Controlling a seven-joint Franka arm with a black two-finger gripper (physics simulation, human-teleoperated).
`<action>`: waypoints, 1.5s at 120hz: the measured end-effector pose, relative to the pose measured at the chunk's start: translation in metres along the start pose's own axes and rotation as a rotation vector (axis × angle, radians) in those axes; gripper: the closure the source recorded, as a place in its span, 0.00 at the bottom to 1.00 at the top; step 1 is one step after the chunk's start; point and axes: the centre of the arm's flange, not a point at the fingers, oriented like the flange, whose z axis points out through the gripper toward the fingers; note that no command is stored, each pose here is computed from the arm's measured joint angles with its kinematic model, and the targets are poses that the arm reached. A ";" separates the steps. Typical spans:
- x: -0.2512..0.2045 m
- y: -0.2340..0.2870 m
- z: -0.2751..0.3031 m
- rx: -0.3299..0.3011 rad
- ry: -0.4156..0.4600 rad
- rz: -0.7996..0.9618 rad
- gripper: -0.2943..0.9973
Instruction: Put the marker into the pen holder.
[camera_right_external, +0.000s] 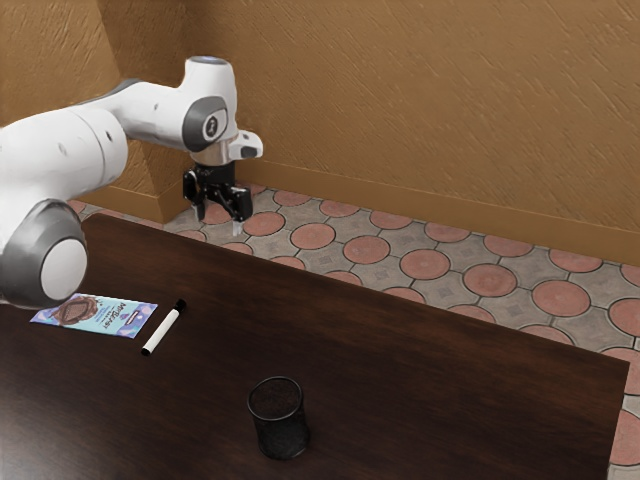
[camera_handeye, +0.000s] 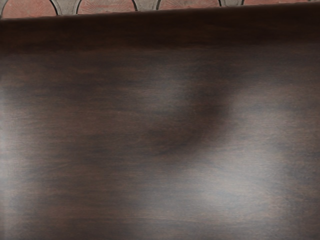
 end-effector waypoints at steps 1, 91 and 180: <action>0.001 -0.003 0.003 0.000 0.000 -0.002 0.23; -0.041 -0.063 0.151 -0.113 0.025 -0.010 0.23; -0.074 -0.064 0.158 -0.126 0.017 0.043 0.23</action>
